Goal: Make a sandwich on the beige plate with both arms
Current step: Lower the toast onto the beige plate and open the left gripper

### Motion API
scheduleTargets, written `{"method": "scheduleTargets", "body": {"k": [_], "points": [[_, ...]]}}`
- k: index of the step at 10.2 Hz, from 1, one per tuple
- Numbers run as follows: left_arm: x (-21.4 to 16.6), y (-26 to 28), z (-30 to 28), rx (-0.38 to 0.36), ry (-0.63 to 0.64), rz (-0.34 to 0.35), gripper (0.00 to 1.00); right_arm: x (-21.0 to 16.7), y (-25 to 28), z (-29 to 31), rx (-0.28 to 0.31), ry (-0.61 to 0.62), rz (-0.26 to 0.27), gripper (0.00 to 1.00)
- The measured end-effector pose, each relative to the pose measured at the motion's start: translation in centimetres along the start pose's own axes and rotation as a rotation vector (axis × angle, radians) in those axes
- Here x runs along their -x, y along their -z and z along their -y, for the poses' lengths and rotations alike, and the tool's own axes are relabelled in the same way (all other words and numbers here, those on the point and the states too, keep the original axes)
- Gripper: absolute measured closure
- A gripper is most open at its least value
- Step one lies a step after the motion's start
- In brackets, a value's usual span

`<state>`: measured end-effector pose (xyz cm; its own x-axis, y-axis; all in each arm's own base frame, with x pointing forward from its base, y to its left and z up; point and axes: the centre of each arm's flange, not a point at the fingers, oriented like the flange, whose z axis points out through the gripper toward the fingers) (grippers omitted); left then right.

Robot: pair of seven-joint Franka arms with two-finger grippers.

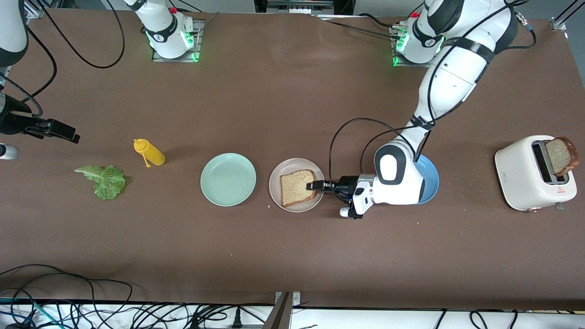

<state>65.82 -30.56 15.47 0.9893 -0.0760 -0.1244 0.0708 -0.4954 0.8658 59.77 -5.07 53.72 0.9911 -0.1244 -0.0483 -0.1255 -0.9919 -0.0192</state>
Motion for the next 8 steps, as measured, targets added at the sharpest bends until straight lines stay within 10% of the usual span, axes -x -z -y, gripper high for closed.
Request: {"method": "scheduleTargets", "body": {"k": [7, 8], "points": [[-1.7, 3.7, 1.7, -0.049, -0.044, -0.052, 0.01, 0.0, 0.0, 0.0, 0.0, 0.0, 0.002, 0.0], [-1.9, 4.3, 1.4, -0.074, -0.038, -0.051, 0.0, 0.1, 0.0, 0.0, 0.0, -0.001, 0.005, 0.0]]}}
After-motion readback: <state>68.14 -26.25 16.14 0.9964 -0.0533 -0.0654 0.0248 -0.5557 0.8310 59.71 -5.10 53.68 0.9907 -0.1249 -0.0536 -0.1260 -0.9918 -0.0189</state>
